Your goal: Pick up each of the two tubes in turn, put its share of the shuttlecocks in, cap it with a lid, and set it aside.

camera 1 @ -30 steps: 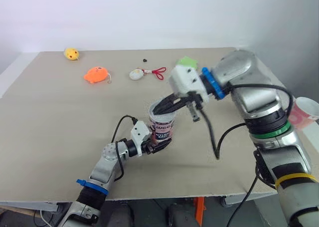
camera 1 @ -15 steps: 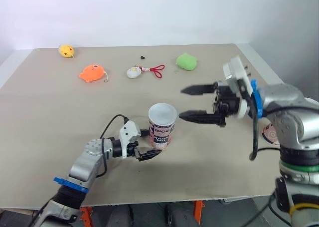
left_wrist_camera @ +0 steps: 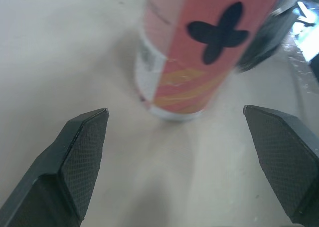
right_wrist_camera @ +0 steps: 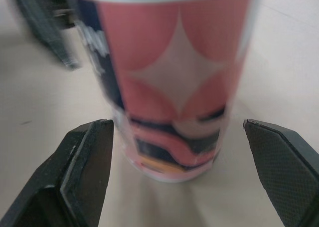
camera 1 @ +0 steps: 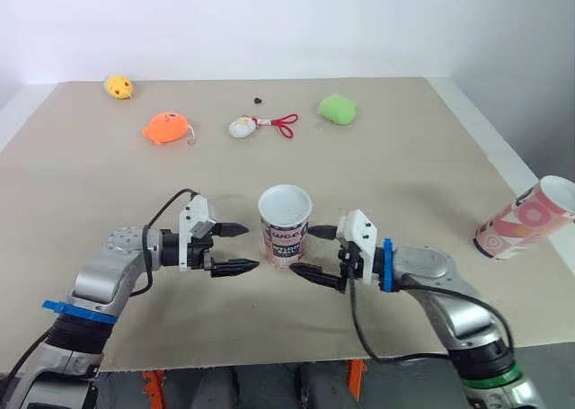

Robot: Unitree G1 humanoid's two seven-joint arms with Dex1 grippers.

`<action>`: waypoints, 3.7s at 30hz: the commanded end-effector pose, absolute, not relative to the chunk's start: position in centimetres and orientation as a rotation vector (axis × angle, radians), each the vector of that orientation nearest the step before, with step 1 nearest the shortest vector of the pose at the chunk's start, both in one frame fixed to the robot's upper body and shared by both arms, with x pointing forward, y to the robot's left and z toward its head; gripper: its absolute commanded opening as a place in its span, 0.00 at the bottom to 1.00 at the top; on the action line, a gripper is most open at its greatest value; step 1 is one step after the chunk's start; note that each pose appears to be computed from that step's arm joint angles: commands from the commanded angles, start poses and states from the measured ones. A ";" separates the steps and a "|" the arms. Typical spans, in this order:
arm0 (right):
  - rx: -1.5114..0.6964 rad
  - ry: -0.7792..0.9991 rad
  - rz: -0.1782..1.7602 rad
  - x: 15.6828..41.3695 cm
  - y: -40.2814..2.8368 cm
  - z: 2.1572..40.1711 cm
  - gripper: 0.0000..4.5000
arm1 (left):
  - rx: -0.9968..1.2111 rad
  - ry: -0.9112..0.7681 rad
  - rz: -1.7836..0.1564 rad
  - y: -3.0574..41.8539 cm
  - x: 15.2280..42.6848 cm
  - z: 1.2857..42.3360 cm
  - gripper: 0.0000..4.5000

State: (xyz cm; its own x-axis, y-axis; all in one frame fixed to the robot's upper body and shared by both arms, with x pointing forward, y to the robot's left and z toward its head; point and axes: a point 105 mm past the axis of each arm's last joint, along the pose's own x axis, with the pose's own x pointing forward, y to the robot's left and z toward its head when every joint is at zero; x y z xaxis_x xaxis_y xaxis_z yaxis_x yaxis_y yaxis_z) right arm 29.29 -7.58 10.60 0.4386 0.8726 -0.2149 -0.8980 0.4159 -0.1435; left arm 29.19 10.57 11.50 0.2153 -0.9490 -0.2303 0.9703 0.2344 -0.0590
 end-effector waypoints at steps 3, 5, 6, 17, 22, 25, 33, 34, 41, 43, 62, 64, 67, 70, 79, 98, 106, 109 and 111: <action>-0.242 0.030 1.130 29.9 -5.8 11.8 0.99 | 0.117 0.223 -1.400 8.8 28.3 11.2 1.00; -0.238 0.024 1.137 29.9 -5.3 11.8 0.99 | 0.117 0.214 -1.393 8.6 28.4 11.2 1.00; -0.235 0.021 1.136 29.9 -5.2 11.8 0.99 | 0.119 0.212 -1.391 8.6 28.5 11.2 1.00; -0.211 0.028 1.141 29.8 -4.8 11.3 0.82 | 0.184 0.186 -1.303 10.7 29.6 12.1 1.00; -0.249 0.088 1.164 29.1 -5.7 10.1 0.82 | 0.214 0.153 -1.266 11.7 30.4 13.5 1.00; -0.277 0.126 1.166 28.9 -6.1 9.2 0.82 | 0.220 0.136 -1.273 11.5 30.5 14.0 1.00; -0.265 0.120 1.163 28.9 -6.1 9.3 0.82 | 0.211 0.132 -1.322 10.5 29.7 14.2 1.00; -0.265 0.119 1.163 28.9 -6.1 9.3 0.89 | 0.211 0.132 -1.323 10.4 29.6 14.2 1.00; -0.275 0.141 1.179 28.6 -6.2 8.9 0.98 | 0.214 0.131 -1.327 10.4 29.7 14.3 1.00; -0.266 0.125 1.166 28.9 -6.2 9.3 0.98 | 0.214 0.130 -1.328 10.4 29.7 14.4 1.00; -0.165 -0.002 1.001 30.4 -7.8 12.7 0.87 | 0.222 0.056 -1.331 10.8 29.8 17.4 1.00; -0.143 -0.068 0.838 32.1 -9.7 14.1 0.87 | 0.219 0.011 -1.318 10.7 30.2 18.9 1.00; -0.151 -0.122 0.414 35.7 -15.7 15.6 0.87 | 0.210 -0.086 -1.305 9.6 31.1 21.4 1.00; -0.120 -0.095 0.050 37.5 -21.9 15.7 0.87 | 0.178 -0.149 -1.332 7.7 31.2 22.8 1.00; 0.034 0.056 -0.453 37.5 -31.7 12.6 0.87 | 0.157 -0.171 -1.408 4.2 30.8 22.4 1.00; 0.144 0.121 -0.363 35.3 -28.3 10.2 0.94 | 0.169 -0.131 -1.373 5.2 30.8 21.2 1.00; 0.125 0.140 -0.332 35.0 -27.0 9.7 0.94 | 0.163 -0.117 -1.370 5.3 30.7 20.7 1.00; 0.088 0.198 -0.343 34.9 -27.3 9.0 0.94 | 0.163 -0.121 -1.371 5.1 30.7 20.8 1.00; 0.080 0.280 -0.364 34.5 -27.8 7.6 0.94 | 0.165 -0.120 -1.372 5.1 30.7 20.8 1.00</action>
